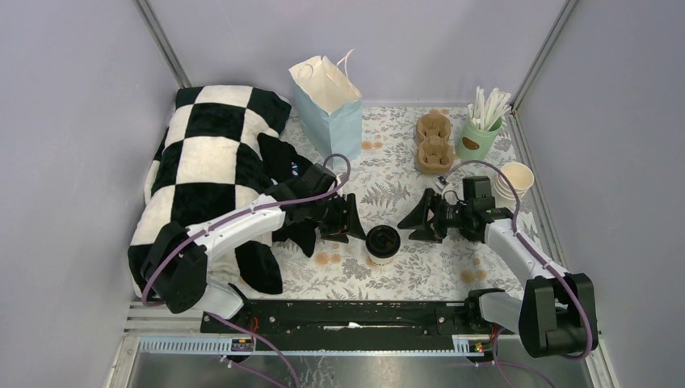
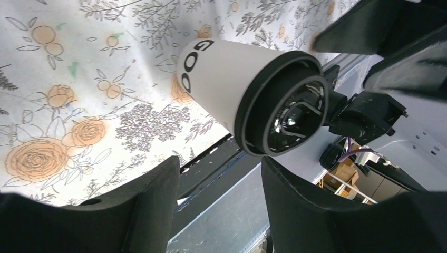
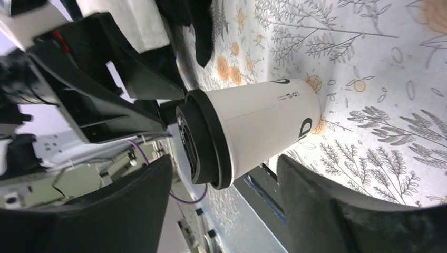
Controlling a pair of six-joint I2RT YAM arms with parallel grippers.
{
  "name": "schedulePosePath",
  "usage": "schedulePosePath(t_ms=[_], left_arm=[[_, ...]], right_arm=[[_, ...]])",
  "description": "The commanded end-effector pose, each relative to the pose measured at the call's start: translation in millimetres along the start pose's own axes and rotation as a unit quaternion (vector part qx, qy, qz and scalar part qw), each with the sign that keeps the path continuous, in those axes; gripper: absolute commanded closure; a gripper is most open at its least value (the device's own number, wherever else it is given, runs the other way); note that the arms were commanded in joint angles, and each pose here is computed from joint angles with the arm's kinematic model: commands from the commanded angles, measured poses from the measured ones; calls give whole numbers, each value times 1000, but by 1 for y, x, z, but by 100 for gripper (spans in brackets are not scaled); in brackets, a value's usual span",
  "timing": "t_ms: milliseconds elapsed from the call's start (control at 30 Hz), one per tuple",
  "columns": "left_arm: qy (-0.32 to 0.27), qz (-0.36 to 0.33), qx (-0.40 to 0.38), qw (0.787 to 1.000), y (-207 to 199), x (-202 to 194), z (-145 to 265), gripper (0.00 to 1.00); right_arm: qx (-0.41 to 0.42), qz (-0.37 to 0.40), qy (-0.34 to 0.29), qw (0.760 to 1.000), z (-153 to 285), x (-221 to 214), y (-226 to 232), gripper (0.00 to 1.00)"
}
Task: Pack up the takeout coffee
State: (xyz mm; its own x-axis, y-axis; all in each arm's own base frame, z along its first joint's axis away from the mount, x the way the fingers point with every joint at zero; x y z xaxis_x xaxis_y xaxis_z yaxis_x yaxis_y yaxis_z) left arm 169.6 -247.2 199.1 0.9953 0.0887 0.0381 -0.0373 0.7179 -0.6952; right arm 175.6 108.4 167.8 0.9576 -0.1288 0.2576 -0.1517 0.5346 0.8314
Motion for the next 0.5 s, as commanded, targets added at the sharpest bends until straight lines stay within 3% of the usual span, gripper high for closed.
schedulePosePath(t_ms=[0,100,467], left_arm=[[6,18,-31,999,1,2,0,40],[13,23,-33,999,4,4,-4,42],[26,24,-35,999,8,6,-13,42]], right_arm=[[34,-10,7,999,7,-2,-4,32],[35,-11,14,999,6,-2,-7,40],[27,-19,27,999,-3,-6,-12,41]])
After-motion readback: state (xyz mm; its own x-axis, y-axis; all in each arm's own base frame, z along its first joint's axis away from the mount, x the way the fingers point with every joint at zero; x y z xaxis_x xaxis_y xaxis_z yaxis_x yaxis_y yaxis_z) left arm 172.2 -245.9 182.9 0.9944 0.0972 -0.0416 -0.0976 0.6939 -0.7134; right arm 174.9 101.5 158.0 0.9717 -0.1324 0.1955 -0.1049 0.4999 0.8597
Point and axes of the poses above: each gripper's point midway between its finger pads, its own z axis back along the fingers, its own y axis along the line the jaws close on, x = y × z, the point moved 9 cm from there along z, back along the fingers, and after that the axes turned 10 degrees about z, right-handed, at the moved point
